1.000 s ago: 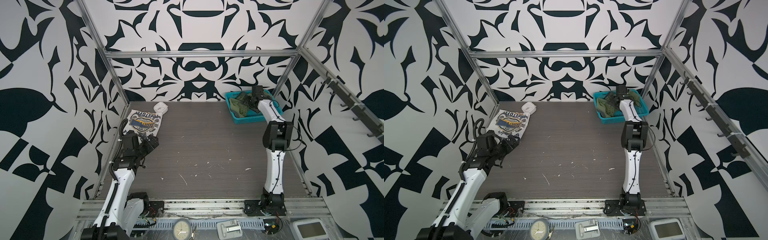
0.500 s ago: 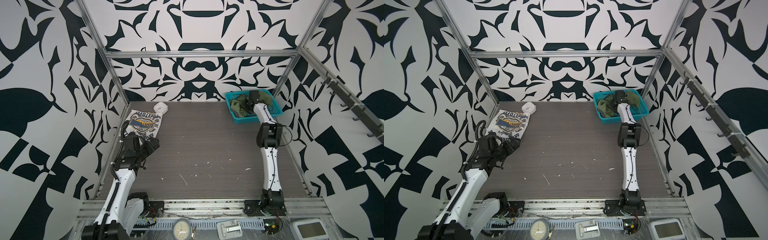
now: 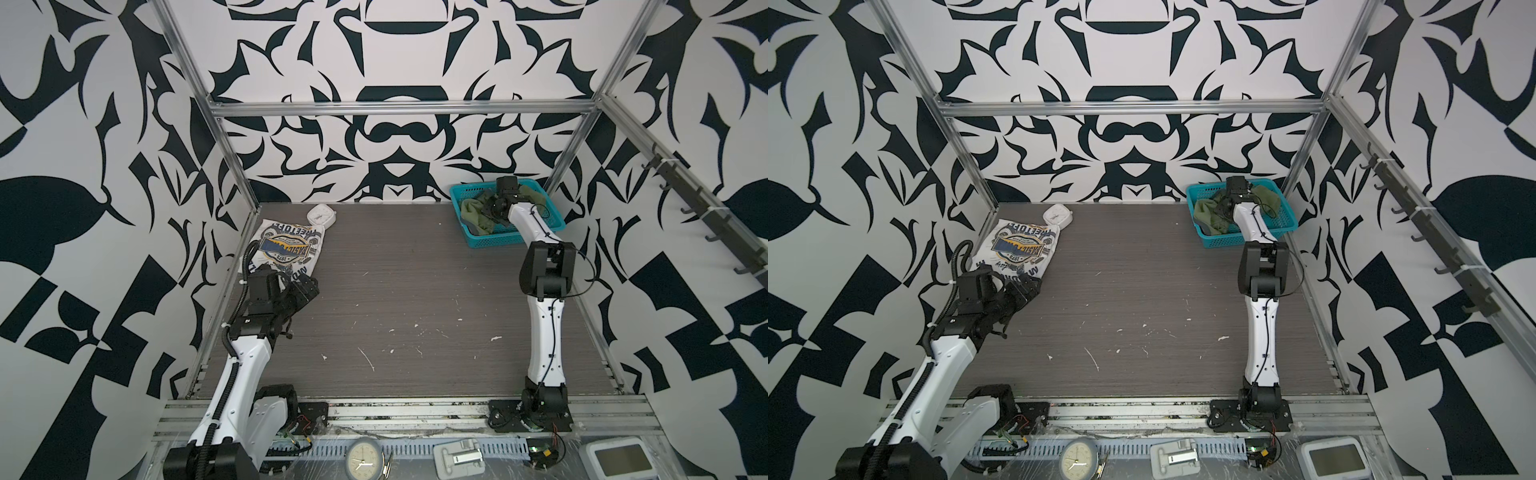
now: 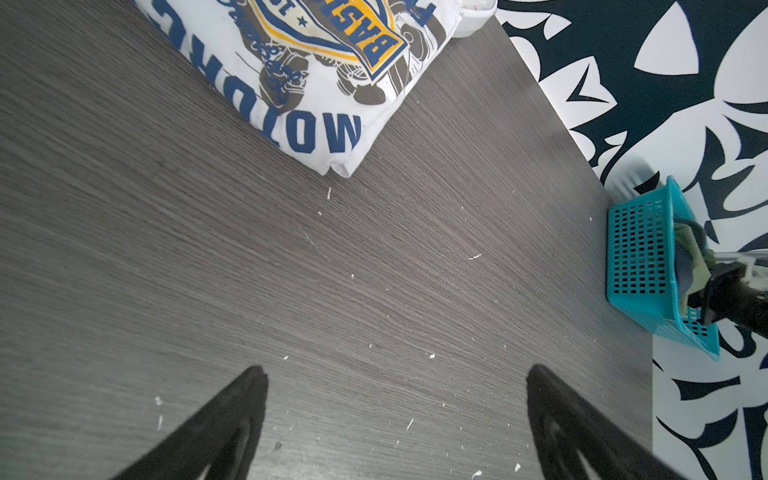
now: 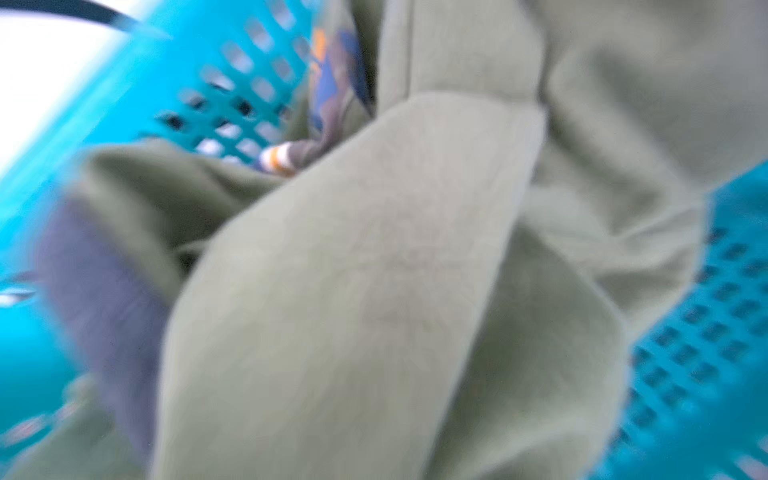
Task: Fold and stack the tank tops
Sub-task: 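Grasp the green tank top in the teal basket with the right gripper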
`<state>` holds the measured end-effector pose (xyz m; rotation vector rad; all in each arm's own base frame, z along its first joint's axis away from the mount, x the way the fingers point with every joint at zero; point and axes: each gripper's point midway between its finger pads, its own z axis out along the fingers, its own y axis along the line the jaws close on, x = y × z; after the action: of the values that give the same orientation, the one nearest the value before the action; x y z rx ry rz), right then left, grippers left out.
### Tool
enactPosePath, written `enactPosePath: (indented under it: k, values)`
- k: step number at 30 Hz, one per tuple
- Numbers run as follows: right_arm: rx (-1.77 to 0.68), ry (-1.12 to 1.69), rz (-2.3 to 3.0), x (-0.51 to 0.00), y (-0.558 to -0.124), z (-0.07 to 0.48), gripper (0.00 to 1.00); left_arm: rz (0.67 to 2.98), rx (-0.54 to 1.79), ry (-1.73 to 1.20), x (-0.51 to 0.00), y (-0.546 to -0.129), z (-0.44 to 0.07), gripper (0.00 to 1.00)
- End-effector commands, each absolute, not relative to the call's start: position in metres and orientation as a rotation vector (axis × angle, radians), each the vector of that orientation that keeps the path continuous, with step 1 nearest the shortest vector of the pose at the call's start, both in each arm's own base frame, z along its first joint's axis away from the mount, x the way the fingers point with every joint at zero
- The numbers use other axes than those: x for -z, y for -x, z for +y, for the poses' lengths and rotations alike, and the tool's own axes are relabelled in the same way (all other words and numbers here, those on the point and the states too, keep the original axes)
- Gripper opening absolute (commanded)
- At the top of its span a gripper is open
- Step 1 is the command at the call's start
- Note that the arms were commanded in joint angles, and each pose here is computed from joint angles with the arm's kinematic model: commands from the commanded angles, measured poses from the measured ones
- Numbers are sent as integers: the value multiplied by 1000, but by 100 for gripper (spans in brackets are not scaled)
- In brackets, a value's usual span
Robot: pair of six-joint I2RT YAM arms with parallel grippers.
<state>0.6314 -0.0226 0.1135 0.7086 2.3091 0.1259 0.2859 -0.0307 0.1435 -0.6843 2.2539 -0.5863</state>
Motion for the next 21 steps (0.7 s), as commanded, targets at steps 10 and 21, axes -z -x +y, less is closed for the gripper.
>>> enactPosePath:
  k: [10,21]
  values:
    - [-130,-549,2004,-290,-595,-2,0,2256,592,682,-141,-279,-32,100]
    - [-148,-359,1731,-469,-512,40,0,2269,622,688,-138,-279,-36,100]
